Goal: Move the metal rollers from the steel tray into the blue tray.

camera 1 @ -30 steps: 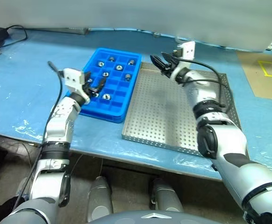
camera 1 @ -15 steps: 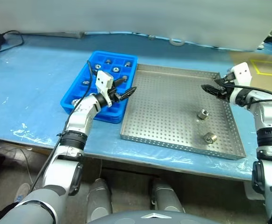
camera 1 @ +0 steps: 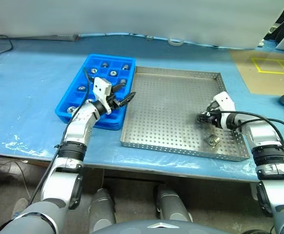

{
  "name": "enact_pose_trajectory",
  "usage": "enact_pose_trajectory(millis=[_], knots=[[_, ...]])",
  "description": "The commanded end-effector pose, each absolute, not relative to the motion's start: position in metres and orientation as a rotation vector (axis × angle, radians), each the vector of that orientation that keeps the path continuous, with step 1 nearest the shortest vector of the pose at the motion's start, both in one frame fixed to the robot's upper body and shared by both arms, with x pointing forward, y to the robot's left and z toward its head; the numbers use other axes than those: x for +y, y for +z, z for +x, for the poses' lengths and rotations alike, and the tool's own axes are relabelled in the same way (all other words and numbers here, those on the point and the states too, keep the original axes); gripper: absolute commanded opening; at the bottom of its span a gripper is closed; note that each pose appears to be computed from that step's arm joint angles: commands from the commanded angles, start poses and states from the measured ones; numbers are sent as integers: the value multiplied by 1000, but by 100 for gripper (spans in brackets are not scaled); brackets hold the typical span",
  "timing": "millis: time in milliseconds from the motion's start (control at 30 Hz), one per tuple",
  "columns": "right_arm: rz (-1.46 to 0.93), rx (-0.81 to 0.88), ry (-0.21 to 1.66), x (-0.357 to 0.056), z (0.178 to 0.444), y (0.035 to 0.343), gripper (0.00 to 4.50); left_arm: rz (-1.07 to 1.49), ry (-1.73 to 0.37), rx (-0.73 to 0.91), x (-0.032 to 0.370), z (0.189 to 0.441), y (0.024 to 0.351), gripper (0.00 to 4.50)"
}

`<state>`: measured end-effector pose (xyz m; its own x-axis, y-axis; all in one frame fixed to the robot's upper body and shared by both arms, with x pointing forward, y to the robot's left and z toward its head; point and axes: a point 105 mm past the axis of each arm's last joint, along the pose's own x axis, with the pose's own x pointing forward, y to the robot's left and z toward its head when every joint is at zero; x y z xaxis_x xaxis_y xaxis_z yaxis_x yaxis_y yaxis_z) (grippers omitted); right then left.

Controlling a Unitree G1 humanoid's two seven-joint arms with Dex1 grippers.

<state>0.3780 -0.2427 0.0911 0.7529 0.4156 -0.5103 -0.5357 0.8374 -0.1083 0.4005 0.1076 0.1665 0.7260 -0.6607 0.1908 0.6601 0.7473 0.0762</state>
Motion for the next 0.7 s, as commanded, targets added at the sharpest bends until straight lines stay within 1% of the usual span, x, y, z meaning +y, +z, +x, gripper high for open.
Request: enact_pose_trajectory(millis=[33,133,233,333,400,467,567,700], knots=[[-161,268,689,-200,390,142,165,-13,-603,-346,131,403,206,361],[-5,94,898,-138,395,186,165,-12,-398,-385,168,410,218,361],[75,10,1076,-77,396,208,165,20,-209,-377,202,413,219,361],[94,-35,1146,-24,402,219,165,45,-112,-356,224,406,213,361],[11,-32,1144,3,408,214,165,63,-87,-355,231,398,211,361],[-48,-24,1075,17,420,207,165,63,-59,-359,238,390,211,361],[-160,-19,897,19,440,198,165,87,-26,-337,245,377,203,361],[-228,-42,821,14,448,198,165,86,-15,-321,246,367,198,361]])
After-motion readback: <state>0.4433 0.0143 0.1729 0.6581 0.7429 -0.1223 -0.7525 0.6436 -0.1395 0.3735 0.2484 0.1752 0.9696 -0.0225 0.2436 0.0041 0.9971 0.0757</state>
